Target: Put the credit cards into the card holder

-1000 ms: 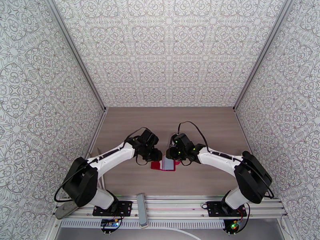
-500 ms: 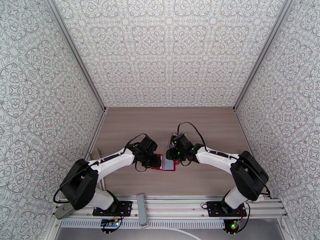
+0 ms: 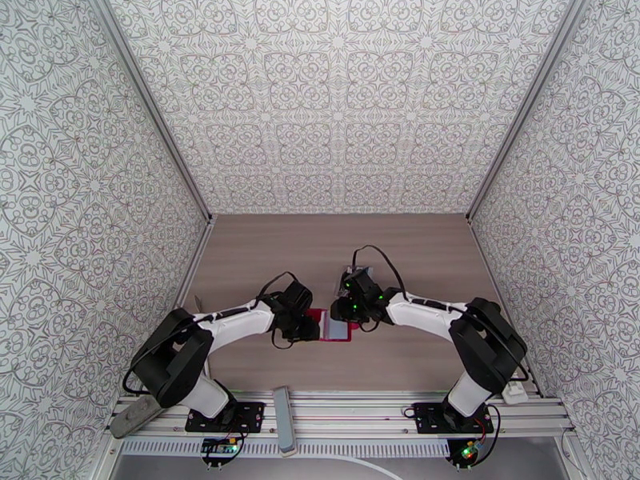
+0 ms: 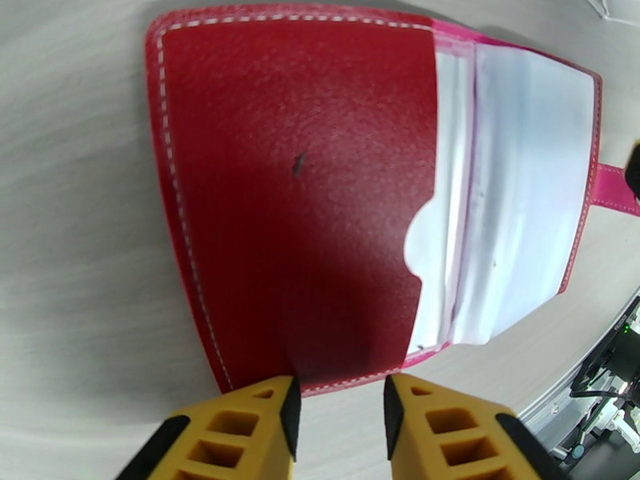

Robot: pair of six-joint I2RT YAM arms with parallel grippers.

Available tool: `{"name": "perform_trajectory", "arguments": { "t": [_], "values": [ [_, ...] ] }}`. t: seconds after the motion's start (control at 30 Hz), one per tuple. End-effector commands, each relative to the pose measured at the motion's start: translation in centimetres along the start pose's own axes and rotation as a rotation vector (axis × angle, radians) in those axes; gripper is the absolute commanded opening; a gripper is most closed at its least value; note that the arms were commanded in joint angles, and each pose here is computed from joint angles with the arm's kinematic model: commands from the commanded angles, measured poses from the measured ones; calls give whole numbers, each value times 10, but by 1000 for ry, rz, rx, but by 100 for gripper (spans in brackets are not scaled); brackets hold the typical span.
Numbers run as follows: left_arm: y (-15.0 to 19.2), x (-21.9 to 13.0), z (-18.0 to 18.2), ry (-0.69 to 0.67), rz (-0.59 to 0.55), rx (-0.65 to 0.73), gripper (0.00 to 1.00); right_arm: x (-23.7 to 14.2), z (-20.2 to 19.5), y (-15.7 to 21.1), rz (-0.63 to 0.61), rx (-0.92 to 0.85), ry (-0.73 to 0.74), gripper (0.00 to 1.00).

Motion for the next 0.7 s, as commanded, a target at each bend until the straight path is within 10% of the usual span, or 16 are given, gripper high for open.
{"name": "perform_trajectory", "arguments": {
  "t": [0.0,0.67],
  "values": [
    [3,11,12,-30,3,1,36,2,5,-11,-16,0,-19,41],
    [9,14,15,-17,23,1,42,16,-13,-12,8,-10,85,40]
  ]
}}
Point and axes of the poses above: each hand's point on the last joint's axis, 136 mm out from that joint toward the fingers, its own x axis out along the fingers, its own z axis along the line the jaws close on, y = z × x, the point moved 5 cm from there along -x, back along the fingers, and after that the axes turned 11 degrees about -x, right-handed, at the moved point
